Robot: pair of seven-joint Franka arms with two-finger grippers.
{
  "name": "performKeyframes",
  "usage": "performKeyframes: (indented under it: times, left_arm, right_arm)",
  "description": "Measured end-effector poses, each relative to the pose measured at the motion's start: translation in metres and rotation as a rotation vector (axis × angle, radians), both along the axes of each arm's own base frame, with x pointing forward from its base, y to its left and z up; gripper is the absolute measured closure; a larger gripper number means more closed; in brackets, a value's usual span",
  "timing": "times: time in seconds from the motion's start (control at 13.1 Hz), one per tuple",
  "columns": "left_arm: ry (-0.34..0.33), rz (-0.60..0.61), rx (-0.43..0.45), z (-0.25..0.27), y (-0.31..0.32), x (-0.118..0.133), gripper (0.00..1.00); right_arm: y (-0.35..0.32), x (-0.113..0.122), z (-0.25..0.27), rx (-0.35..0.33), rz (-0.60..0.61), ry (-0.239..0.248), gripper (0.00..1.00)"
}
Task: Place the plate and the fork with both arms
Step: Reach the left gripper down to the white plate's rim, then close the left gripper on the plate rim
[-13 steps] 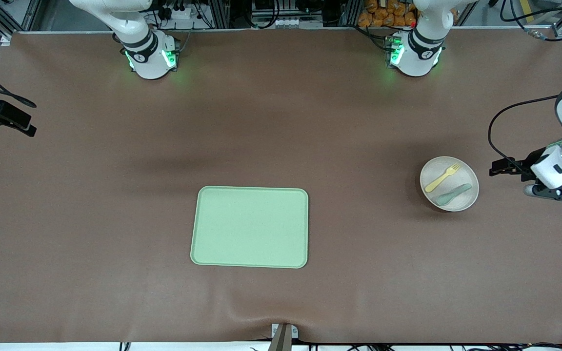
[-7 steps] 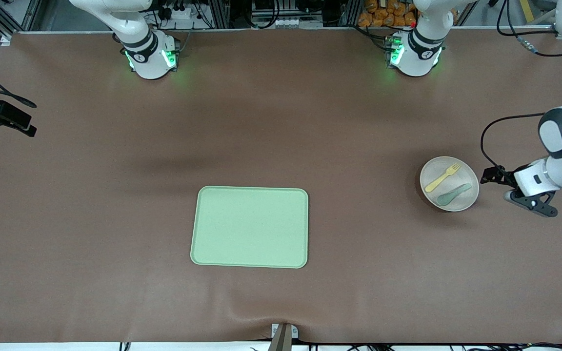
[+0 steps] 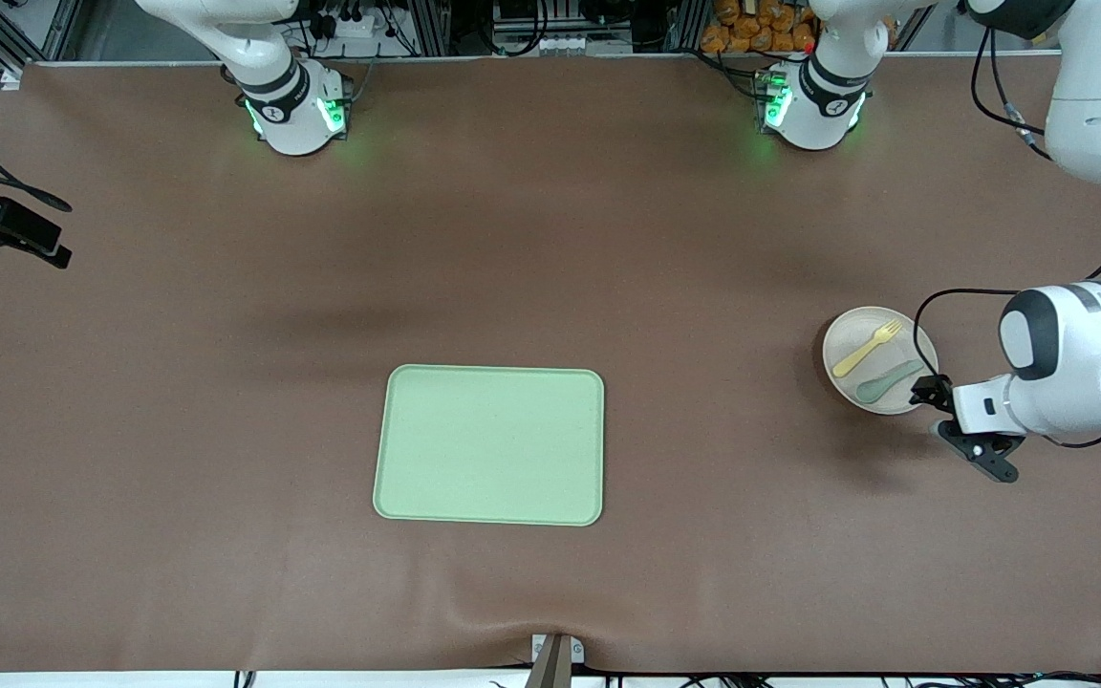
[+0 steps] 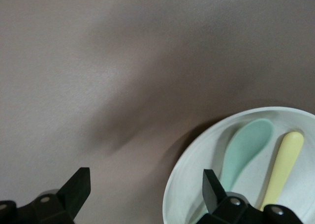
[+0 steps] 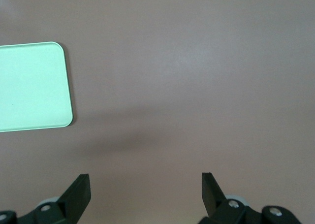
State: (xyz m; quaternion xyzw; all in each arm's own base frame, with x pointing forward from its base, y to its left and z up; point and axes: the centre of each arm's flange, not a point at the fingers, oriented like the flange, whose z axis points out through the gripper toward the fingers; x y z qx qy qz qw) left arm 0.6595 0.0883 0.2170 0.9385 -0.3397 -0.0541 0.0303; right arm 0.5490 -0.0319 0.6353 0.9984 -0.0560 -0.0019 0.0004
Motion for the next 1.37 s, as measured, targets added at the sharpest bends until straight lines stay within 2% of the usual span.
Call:
performKeyframes:
  times: [0.92,1.37]
  left_arm:
    - [0.067,-0.001,0.003,-0.029,0.005,-0.02,0.0]
    - [0.079,-0.012,0.014,-0.033,0.007,-0.024,0.0]
  right_arm:
    - [0.0,0.0,0.0,0.0,0.0,0.0,0.0]
    - [0.0,0.0,0.0,0.006,-0.001,0.0,0.0]
